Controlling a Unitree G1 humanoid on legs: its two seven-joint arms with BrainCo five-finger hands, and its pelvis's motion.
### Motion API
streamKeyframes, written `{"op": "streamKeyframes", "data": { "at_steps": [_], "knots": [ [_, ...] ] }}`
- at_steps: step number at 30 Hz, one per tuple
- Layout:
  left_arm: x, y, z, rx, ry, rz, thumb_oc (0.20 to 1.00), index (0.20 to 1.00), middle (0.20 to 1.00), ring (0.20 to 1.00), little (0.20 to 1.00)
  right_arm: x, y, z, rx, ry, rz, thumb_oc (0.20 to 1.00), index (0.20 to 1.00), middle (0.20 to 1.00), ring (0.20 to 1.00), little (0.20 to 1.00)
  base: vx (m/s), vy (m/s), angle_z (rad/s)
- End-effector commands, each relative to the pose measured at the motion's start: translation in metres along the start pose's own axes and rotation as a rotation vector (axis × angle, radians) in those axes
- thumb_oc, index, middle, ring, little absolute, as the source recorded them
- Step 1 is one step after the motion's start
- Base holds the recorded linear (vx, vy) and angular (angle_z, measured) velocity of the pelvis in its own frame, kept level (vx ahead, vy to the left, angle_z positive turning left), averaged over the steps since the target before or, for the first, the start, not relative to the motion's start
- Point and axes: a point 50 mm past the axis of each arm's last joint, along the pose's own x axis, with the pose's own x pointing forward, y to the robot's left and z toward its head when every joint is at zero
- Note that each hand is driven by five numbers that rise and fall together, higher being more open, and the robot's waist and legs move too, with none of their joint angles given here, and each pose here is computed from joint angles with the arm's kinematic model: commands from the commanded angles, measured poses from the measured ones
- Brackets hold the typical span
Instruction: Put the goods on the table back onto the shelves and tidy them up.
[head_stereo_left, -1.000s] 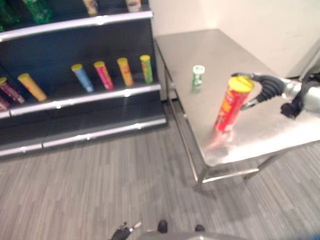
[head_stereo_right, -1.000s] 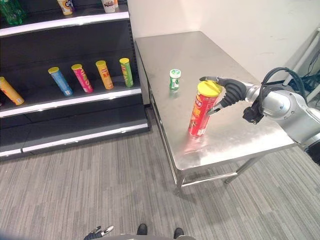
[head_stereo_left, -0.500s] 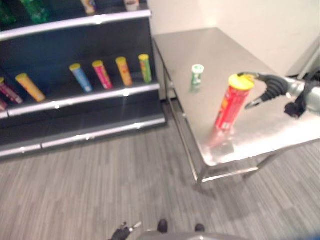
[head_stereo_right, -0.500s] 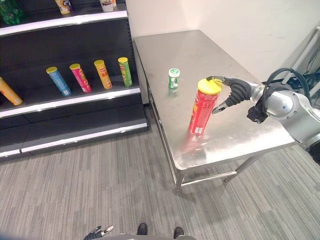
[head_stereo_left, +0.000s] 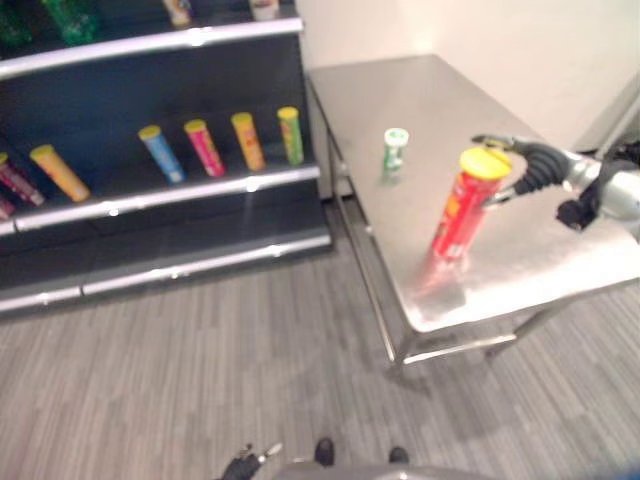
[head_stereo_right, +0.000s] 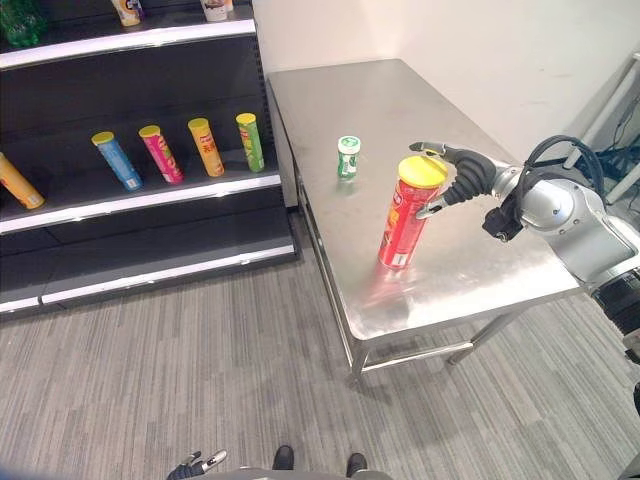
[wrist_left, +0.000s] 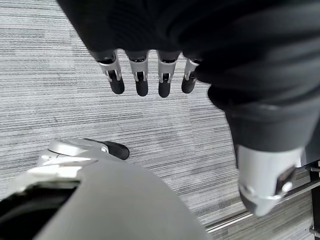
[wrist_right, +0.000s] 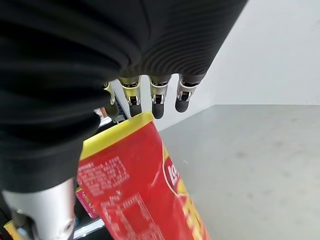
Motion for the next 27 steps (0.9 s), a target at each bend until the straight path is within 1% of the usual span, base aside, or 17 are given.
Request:
{"op": "streamKeyframes", "data": {
  "at_steps": [1, 4, 5, 7, 8, 13, 14, 16, 17, 18, 19, 27],
  "knots": [
    [0.003, 0.016, 0.017, 0.026, -0.049, 0.037, 1.0, 1.0, 1.0, 1.0, 1.0, 0.005, -0.016, 0.007, 0.035, -0.028, -0.096, 1.0, 1.0, 1.0, 1.0, 1.0, 0.0, 0.0, 0.0],
    [0.003, 0.016, 0.019, 0.027, -0.052, 0.038, 1.0, 1.0, 1.0, 1.0, 1.0, 0.009, -0.012, 0.004, 0.054, -0.014, -0.076, 1.0, 1.0, 1.0, 1.0, 1.0, 0.0, 0.0, 0.0],
    [0.003, 0.016, 0.018, 0.027, -0.049, 0.037, 1.0, 1.0, 1.0, 1.0, 1.0, 0.012, -0.006, 0.004, 0.068, -0.009, -0.039, 1.0, 1.0, 1.0, 1.0, 1.0, 0.0, 0.0, 0.0],
    [0.003, 0.016, 0.018, 0.027, -0.049, 0.037, 1.0, 1.0, 1.0, 1.0, 1.0, 0.012, -0.006, 0.004, 0.068, -0.009, -0.039, 1.0, 1.0, 1.0, 1.0, 1.0, 0.0, 0.0, 0.0],
    [0.003, 0.016, 0.018, 0.028, -0.047, 0.032, 1.0, 1.0, 1.0, 1.0, 1.0, 0.015, 0.0, 0.0, 0.073, 0.023, 0.01, 1.0, 1.0, 1.0, 1.0, 1.0, 0.0, 0.0, 0.0],
    [0.003, 0.016, 0.018, 0.032, -0.044, 0.027, 1.0, 1.0, 1.0, 1.0, 1.0, 0.018, 0.007, 0.001, 0.088, 0.021, 0.054, 1.0, 1.0, 1.0, 1.0, 1.0, 0.0, 0.0, 0.0],
    [0.004, 0.015, 0.018, 0.038, -0.044, 0.025, 1.0, 1.0, 1.0, 1.0, 1.0, 0.021, 0.013, 0.003, 0.143, 0.002, 0.048, 1.0, 1.0, 1.0, 1.0, 1.0, 0.0, 0.0, 0.0],
    [0.004, 0.015, 0.018, 0.039, -0.043, 0.026, 1.0, 1.0, 1.0, 1.0, 1.0, 0.021, 0.015, 0.002, 0.171, -0.004, 0.043, 1.0, 1.0, 1.0, 1.0, 1.0, 0.0, 0.0, 0.0],
    [0.004, 0.015, 0.018, 0.041, -0.041, 0.027, 1.0, 1.0, 1.0, 1.0, 1.0, 0.022, 0.016, 0.003, 0.207, -0.017, 0.024, 0.856, 0.856, 0.856, 0.856, 0.856, 0.0, 0.0, 0.0],
    [0.004, 0.015, 0.018, 0.038, -0.043, 0.027, 1.0, 1.0, 1.0, 1.0, 1.0, 0.023, 0.017, 0.002, 0.232, -0.019, 0.008, 0.485, 0.485, 0.485, 0.485, 0.485, 0.0, 0.0, 0.0],
    [0.004, 0.014, 0.018, 0.037, -0.042, 0.028, 1.0, 1.0, 1.0, 1.0, 1.0, 0.024, 0.017, 0.001, 0.249, -0.019, -0.005, 0.2, 0.2, 0.2, 0.2, 0.2, 0.0, 0.0, 0.0],
    [0.004, 0.014, 0.017, 0.018, -0.033, 0.04, 1.0, 1.0, 1.0, 1.0, 1.0, 0.02, 0.019, -0.002, 0.291, -0.029, -0.067, 0.2, 0.2, 0.2, 0.2, 0.2, 0.0, 0.0, 0.0]
  ]
}}
